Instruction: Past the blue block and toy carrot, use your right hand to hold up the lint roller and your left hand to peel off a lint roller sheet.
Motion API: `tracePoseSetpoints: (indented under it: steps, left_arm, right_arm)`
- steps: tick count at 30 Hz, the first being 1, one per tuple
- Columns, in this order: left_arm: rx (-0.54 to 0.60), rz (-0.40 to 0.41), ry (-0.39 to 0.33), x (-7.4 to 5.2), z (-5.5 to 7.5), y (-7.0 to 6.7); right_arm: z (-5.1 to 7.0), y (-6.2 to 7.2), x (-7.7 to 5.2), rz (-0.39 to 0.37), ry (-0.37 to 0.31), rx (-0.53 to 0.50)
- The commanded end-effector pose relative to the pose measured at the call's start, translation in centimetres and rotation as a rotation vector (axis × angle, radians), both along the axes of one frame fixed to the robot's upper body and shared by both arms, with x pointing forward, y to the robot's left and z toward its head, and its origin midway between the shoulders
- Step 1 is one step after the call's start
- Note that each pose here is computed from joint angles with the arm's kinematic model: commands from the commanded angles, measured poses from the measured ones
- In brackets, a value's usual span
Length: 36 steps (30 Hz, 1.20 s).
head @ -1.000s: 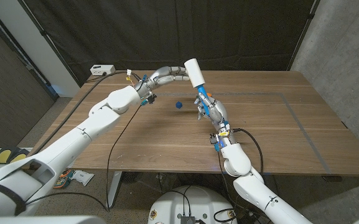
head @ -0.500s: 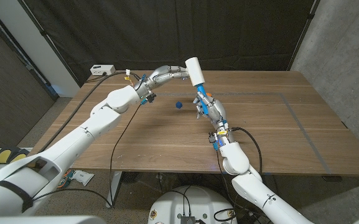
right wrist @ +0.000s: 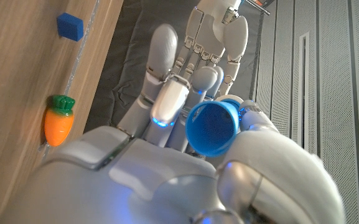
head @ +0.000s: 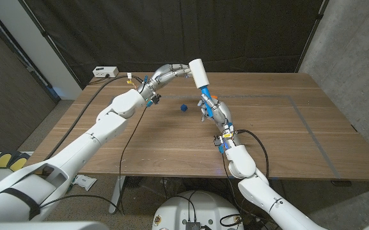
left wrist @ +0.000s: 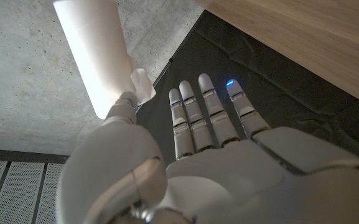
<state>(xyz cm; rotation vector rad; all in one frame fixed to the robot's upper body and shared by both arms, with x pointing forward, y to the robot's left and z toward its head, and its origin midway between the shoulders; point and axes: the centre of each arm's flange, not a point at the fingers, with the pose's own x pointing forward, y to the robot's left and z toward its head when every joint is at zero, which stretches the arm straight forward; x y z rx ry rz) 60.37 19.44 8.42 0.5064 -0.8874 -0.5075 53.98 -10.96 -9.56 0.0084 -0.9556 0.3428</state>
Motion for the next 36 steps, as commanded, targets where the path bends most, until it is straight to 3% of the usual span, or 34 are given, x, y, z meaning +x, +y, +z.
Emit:
tracePoseSetpoints:
  steps: [1,12,36]
  left_arm:
    - [0.032,0.031,0.019,0.1,0.5,-0.6]
    - [0.067,0.036,0.026,0.0,0.9,-1.7]
    - [0.018,-0.007,0.019,0.1,1.2,-3.1]
  right_arm:
    - [0.3,-0.2,0.1,0.015,-0.022,0.002]
    - [0.4,-0.3,-0.3,0.026,-0.052,-0.002]
    - [0.6,-0.8,-0.3,0.049,-0.074,0.006]
